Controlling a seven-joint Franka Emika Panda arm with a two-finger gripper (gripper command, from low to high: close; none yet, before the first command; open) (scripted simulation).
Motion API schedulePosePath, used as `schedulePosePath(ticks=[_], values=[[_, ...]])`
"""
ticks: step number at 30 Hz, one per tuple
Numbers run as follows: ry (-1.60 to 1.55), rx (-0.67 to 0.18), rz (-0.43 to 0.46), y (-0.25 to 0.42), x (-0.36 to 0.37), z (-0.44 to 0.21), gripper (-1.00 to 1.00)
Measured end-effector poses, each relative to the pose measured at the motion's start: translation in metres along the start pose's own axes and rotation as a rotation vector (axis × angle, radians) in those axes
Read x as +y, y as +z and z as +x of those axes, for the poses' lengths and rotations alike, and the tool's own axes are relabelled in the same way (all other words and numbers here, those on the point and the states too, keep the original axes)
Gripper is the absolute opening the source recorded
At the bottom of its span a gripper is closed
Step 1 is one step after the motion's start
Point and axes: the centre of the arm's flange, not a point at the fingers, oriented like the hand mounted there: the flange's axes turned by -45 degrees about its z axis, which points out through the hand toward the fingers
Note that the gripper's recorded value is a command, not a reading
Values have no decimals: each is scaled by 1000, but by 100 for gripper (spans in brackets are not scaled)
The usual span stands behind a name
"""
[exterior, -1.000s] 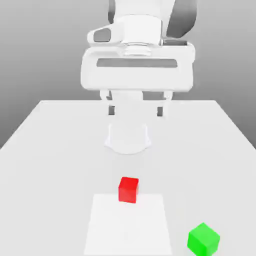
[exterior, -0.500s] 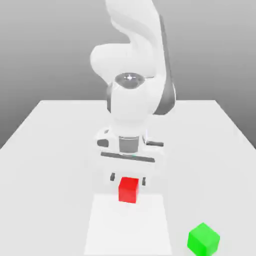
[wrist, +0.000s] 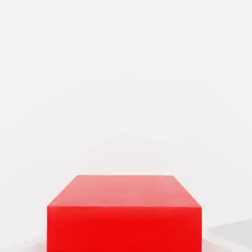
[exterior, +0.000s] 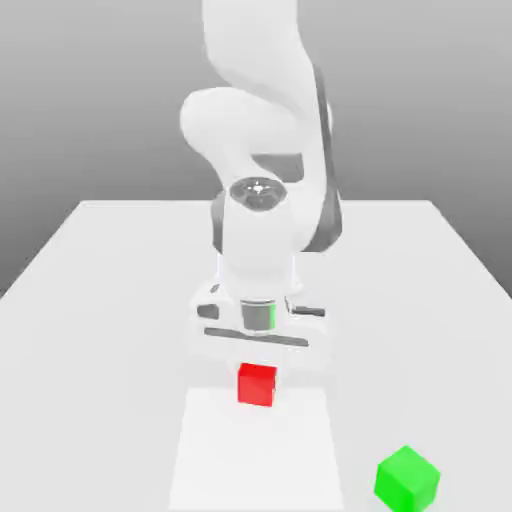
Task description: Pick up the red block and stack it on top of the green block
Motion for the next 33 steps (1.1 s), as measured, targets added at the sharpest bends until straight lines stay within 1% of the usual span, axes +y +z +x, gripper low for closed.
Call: schedulePosePath(ticks=[14, 18, 23, 30, 33], values=[[-18, -4, 4, -58, -2, 0, -100], [-281, -7, 32, -69, -41, 31, -100], [-684, -5, 49, -82, -108, 67, -100], [-1190, -2, 21, -95, -185, 113, -100], [-1278, -2, 8, -71, -199, 121, -100]])
